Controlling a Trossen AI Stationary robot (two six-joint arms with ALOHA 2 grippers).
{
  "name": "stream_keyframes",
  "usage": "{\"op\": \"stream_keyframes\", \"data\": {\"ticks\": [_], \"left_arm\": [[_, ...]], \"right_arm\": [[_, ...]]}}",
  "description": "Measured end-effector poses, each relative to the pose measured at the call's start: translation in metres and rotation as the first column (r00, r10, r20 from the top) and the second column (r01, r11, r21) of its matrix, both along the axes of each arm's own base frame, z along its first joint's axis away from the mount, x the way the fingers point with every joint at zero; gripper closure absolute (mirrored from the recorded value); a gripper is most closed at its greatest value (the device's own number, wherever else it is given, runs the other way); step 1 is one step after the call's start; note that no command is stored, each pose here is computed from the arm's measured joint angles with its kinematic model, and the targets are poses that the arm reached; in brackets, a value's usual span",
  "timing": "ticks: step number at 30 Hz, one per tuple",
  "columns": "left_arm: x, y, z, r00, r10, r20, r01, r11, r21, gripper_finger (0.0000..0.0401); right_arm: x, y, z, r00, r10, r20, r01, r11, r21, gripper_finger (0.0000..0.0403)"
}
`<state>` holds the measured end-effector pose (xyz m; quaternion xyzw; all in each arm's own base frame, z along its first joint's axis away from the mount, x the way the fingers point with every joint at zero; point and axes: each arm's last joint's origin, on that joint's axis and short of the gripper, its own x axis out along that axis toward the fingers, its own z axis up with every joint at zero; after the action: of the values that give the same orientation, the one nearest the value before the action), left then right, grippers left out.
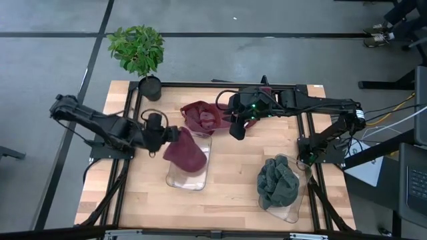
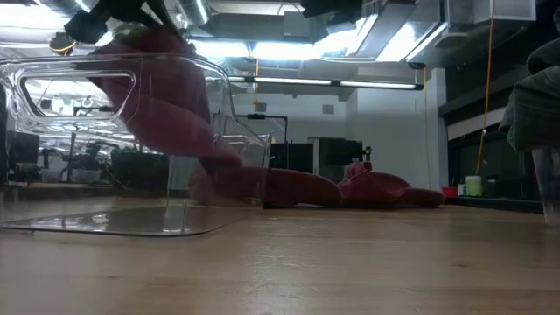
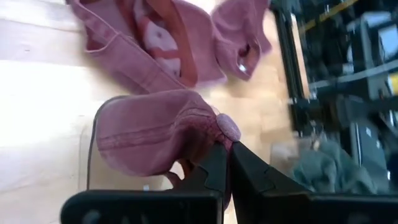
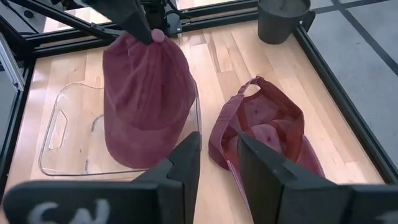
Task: Pick & Place hat
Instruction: Adjust the red cap in the left transparent bin, then put the left red cap into the left transparent bin
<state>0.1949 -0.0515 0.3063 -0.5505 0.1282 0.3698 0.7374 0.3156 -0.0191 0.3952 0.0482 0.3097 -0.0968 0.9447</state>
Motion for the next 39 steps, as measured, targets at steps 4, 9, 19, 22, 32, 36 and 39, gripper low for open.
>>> {"op": "stream_keyframes", "data": {"ticks": [4, 9, 19, 22, 32, 36, 39], "left_arm": [[0.009, -0.011, -0.011, 0.998, 0.061, 0.001, -0.061, 0.998, -0.021, 0.0397], [0.019, -0.025, -0.023, 0.999, 0.048, -0.021, -0.049, 0.996, -0.076, 0.0397], [0.023, -0.038, -0.029, 0.997, -0.047, -0.053, 0.034, 0.976, -0.214, 0.0366], [0.022, -0.039, -0.029, 0.994, -0.083, -0.071, 0.065, 0.972, -0.228, 0.0349], [0.001, -0.025, -0.017, 0.974, -0.175, -0.145, 0.155, 0.978, -0.138, 0.0258], [-0.018, -0.01, 0.001, 0.969, -0.222, -0.112, 0.221, 0.975, -0.019, 0.0229], [-0.031, 0.001, 0.013, 0.954, -0.279, -0.108, 0.289, 0.952, 0.097, 0.0217]], "right_arm": [[0.0, 0.0, 0.0, 1.0, 0.004, 0.0, -0.004, 1.0, -0.006, 0.0297], [0.0, 0.0, 0.0, 1.0, 0.015, -0.003, -0.015, 1.0, -0.021, 0.0297], [0.0, 0.0, 0.001, 1.0, 0.018, 0.001, -0.018, 1.0, -0.024, 0.0297], [0.0, 0.0, 0.001, 1.0, 0.017, 0.001, -0.017, 1.0, -0.023, 0.0297], [0.0, 0.0, 0.001, 0.999, 0.032, -0.003, -0.032, 0.999, -0.043, 0.0297], [0.0, 0.0, 0.001, 0.998, 0.058, -0.011, -0.059, 0.995, -0.078, 0.0297], [0.0, 0.0, 0.001, 0.998, 0.067, -0.015, -0.068, 0.994, -0.087, 0.0297]]}}
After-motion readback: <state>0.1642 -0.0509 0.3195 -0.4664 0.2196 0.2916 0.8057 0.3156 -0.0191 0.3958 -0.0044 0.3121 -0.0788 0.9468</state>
